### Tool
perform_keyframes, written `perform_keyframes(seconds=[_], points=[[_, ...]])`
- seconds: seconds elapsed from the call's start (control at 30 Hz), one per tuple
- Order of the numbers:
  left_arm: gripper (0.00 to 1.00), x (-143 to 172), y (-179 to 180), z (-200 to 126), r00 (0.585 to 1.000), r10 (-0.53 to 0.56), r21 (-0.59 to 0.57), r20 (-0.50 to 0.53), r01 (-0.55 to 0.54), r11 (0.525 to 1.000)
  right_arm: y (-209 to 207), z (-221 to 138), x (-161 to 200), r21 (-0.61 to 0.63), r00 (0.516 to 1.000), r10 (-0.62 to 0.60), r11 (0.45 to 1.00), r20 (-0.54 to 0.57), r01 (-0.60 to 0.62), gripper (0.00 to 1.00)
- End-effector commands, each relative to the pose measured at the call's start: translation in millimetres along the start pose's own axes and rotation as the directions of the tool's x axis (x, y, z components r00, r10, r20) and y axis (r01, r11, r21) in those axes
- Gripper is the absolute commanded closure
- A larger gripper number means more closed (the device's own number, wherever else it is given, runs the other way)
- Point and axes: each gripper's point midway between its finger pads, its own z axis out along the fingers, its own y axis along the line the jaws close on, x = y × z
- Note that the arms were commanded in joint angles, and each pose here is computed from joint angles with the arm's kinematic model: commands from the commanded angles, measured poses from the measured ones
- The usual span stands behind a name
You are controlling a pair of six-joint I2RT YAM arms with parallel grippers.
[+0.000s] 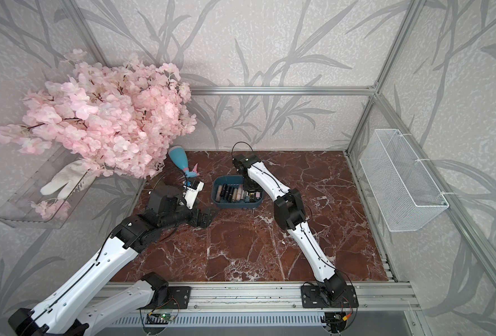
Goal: Put the lipstick into the storage box
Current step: Place the lipstick in the storage box.
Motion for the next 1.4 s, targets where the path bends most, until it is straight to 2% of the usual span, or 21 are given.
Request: perform_keyframes(seconds=[0.0,0.73,1.37], points=[[0.00,-7,-2,-5,1.000,0.010,0.006,0.007,-0.010,1.000,-6,5,-1,0.013,0.999,0.042,0.999,-0.007,-0.042,0.72],[0.00,-8,-1,-8,1.000,-0.001,0.006,0.025,0.001,1.000,-9,-10,-6,-0.001,0.999,0.040,0.999,0.016,-0.040,0.66],[0.00,-23,-4,-5,0.995,-0.013,0.024,0.097,0.011,1.000,-17,-66,-32,-0.060,0.991,0.028,0.998,0.132,-0.020,0.66]])
